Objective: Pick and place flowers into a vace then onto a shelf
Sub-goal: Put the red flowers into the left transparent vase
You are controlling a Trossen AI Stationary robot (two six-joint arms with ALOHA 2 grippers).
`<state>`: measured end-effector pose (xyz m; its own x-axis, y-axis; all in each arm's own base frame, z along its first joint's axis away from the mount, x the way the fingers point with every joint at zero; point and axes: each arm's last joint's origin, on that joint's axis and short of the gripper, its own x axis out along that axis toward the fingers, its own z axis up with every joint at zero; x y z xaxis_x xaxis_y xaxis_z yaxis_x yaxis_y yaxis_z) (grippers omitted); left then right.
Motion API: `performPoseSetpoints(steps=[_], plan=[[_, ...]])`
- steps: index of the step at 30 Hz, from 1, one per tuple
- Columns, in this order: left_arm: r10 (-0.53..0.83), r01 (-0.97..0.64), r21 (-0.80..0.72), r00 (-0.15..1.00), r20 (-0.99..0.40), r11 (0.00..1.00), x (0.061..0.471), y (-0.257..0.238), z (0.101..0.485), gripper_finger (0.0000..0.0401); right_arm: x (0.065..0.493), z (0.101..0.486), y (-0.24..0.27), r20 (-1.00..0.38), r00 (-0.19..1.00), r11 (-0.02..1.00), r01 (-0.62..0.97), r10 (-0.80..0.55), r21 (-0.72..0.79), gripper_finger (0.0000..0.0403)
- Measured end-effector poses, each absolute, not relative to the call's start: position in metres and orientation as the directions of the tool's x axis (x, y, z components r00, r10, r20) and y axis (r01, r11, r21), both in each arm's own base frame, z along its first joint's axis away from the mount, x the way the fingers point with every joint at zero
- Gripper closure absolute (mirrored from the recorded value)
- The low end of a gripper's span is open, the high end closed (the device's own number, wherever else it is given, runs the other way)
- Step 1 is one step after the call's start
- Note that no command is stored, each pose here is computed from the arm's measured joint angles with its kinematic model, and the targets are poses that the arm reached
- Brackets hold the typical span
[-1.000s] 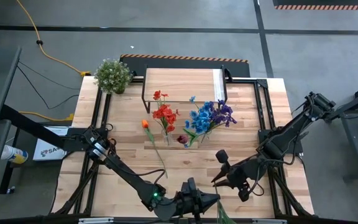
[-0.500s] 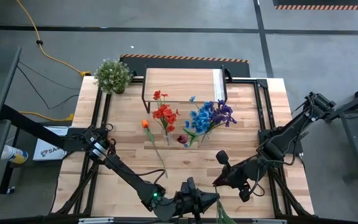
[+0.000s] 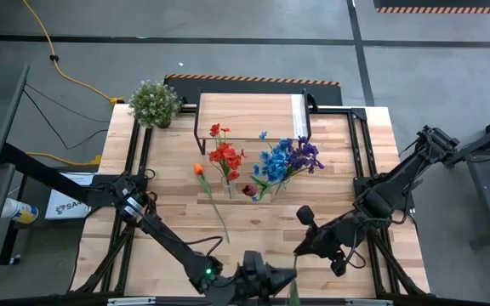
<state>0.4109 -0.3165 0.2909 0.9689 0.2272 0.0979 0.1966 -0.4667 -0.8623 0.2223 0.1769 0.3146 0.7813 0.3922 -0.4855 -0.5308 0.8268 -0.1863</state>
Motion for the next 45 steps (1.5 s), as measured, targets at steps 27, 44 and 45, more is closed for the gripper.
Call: performPoseSetpoints(steps=[27,44,45], plan=[[0.295,0.192,-0.952,0.948,0.118,-0.239,0.399,-0.326,0.296,0.0311,0.226,0.324,0.178,-0.427,0.740,0.811,-0.584,0.520,-0.025,0.0402],[0.180,0.138,-0.990,0.974,0.138,0.010,0.434,-0.289,0.293,0.0311,0.221,0.338,0.177,-0.388,0.699,0.763,-0.646,0.601,0.019,0.0402],[0.179,0.133,-0.991,0.975,0.134,0.019,0.433,-0.289,0.293,0.0311,0.221,0.342,0.177,-0.385,0.699,0.762,-0.647,0.602,0.016,0.0402]])
